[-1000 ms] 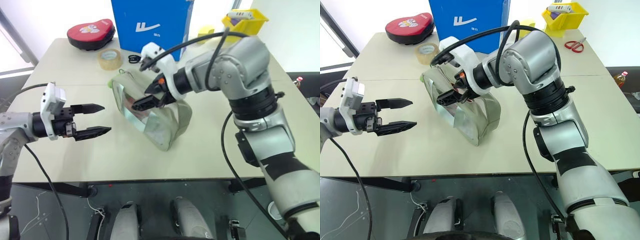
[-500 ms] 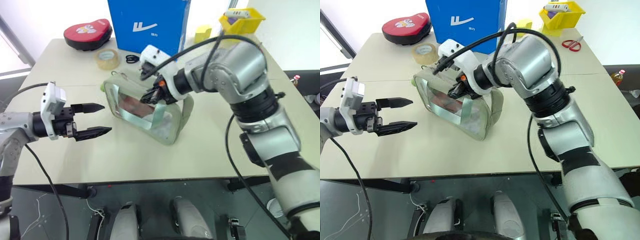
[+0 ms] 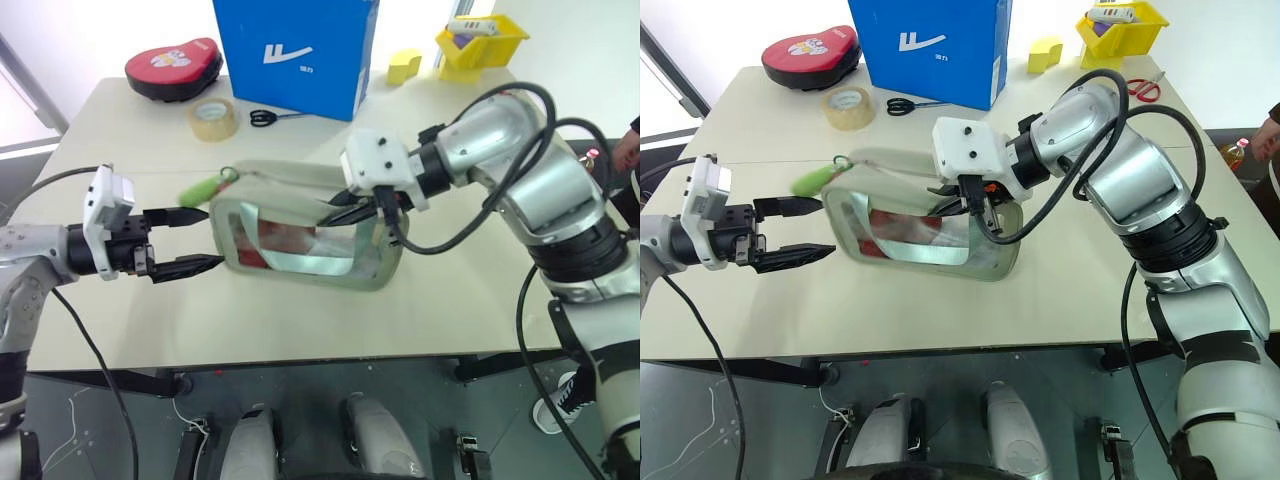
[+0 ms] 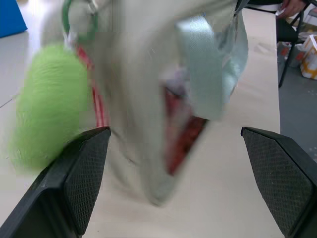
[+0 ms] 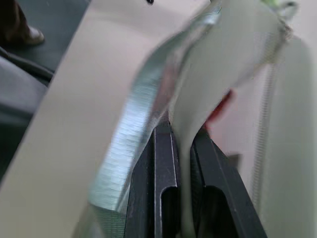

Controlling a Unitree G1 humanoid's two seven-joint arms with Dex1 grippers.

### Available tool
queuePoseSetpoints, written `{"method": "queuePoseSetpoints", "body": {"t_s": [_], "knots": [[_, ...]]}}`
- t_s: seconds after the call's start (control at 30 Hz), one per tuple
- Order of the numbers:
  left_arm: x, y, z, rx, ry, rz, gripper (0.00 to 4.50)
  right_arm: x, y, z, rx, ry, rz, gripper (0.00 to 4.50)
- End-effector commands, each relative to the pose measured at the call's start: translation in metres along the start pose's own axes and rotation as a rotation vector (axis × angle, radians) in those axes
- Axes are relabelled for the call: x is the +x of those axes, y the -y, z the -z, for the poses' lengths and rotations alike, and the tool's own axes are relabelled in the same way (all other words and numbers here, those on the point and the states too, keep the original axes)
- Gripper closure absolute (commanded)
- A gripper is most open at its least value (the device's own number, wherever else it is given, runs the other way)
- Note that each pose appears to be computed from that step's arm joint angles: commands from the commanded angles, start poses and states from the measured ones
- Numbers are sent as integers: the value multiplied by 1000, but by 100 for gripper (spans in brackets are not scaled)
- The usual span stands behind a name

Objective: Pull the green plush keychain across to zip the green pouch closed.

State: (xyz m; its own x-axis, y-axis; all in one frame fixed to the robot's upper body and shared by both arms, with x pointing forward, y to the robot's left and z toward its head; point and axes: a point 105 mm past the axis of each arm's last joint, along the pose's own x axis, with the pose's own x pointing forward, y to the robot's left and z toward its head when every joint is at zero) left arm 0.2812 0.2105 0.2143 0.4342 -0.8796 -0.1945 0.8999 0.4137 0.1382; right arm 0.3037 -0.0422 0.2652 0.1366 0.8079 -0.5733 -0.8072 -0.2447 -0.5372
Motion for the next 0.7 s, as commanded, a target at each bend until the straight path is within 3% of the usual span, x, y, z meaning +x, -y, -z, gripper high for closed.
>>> {"method": "queuePoseSetpoints", "body": {"t_s": [0.03, 0.37, 0.7], "knots": [[-6, 0, -12, 52, 9, -13, 0, -10, 4, -3, -106, -33, 24, 446], [-8, 0, -13, 54, 2, -18, 0, -17, 14, 15, -69, -150, 114, 446], [-5, -1, -14, 56, 4, -6, 0, -39, 27, 9, -52, -194, 247, 446]]}}
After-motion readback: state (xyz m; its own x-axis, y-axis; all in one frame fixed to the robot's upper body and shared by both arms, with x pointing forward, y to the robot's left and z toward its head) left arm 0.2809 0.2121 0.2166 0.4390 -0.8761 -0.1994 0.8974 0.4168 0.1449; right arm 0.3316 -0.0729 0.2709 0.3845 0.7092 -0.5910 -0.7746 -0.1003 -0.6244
